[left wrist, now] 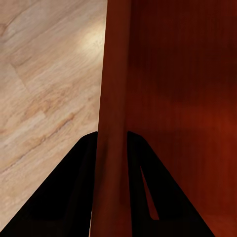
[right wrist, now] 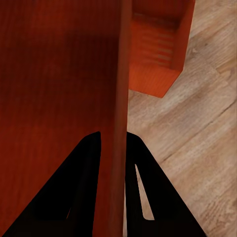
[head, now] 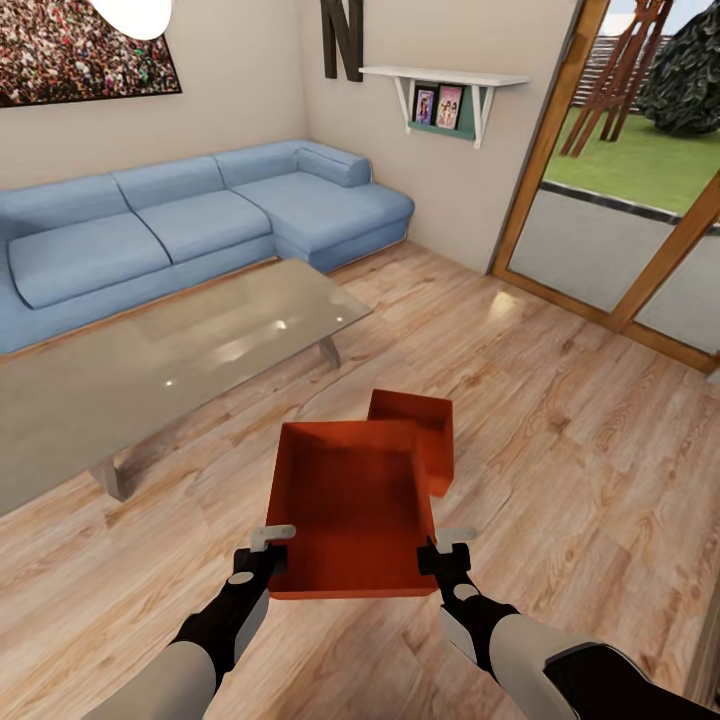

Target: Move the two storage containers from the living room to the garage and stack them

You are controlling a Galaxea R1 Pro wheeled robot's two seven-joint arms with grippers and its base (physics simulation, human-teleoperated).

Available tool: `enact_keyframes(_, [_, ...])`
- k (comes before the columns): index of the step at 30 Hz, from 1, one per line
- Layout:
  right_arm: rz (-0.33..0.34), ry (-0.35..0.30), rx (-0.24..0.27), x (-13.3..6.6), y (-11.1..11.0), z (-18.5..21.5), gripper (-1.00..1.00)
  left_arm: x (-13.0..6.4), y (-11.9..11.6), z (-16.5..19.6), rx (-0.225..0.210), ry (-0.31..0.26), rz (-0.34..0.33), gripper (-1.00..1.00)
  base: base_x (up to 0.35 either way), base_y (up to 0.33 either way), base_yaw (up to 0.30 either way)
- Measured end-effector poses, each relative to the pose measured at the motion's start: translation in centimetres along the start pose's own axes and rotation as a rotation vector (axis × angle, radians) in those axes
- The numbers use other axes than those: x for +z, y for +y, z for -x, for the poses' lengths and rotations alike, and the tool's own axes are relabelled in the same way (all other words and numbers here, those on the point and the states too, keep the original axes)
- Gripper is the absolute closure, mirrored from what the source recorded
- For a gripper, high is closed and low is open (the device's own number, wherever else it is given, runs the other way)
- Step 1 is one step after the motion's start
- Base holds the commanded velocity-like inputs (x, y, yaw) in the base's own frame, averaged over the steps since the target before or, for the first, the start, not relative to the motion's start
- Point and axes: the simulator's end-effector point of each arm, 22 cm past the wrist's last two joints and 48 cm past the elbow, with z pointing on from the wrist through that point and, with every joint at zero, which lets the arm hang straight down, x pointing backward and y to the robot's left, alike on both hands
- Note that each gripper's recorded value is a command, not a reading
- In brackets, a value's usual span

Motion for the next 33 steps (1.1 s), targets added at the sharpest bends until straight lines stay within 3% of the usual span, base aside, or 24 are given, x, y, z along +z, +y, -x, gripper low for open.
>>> enact_keyframes(33, [-0.005,-0.05,-0.003,-0.9,-0.3,3.0,1.0,-1.3,0.0,2.7,-0.009,-0.047,-0.001,1.0,0.0,0.0,0.0])
